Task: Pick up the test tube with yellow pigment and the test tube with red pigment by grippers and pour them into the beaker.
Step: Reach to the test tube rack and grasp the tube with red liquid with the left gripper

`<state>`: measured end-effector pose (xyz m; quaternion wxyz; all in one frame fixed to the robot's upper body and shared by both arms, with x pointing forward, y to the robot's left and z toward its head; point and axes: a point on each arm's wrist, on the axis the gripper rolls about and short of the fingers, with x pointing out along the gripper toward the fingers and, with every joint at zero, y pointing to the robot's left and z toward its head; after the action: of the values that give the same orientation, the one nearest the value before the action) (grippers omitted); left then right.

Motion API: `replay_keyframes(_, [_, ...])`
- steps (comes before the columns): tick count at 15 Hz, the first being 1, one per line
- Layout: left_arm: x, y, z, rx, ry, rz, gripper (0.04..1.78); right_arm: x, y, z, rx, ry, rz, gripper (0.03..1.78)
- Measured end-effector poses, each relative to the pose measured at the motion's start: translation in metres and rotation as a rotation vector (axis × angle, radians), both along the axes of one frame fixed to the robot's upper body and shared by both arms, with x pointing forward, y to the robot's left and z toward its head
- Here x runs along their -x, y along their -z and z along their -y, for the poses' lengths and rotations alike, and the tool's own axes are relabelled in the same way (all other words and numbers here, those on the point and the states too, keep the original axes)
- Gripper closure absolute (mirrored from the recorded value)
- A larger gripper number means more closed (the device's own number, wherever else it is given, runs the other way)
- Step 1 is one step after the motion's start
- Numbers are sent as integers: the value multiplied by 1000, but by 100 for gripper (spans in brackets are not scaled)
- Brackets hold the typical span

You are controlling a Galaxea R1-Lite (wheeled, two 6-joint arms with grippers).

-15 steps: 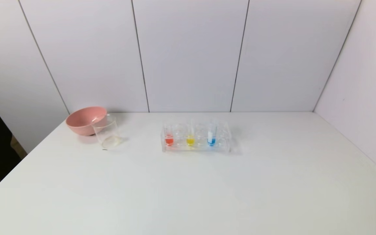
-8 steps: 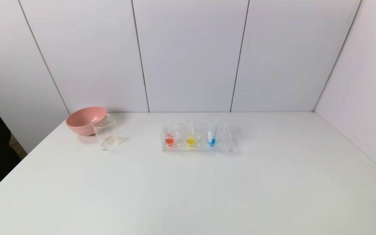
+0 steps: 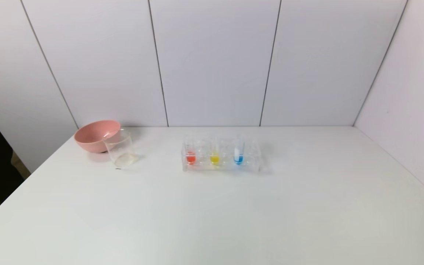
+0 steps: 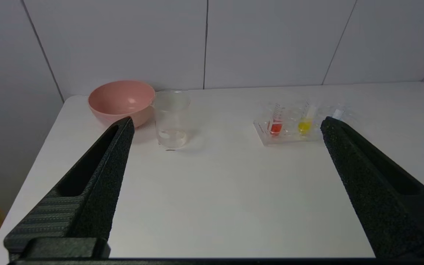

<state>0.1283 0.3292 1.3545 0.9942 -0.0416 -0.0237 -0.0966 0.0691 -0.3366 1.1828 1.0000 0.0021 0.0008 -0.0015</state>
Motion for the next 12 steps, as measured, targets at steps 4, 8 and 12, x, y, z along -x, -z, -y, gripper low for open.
replay_keyframes(4, [-55,-12,7,-5,82,-29,5,0,0,0,0,1,0,11])
replay_keyframes(8, [-107,-5,20,-12,147,-81,5,0,0,0,0,1,0,11])
replay_keyframes(12, [-152,10,41,-32,213,-114,5,0,0,0,0,0,0,11])
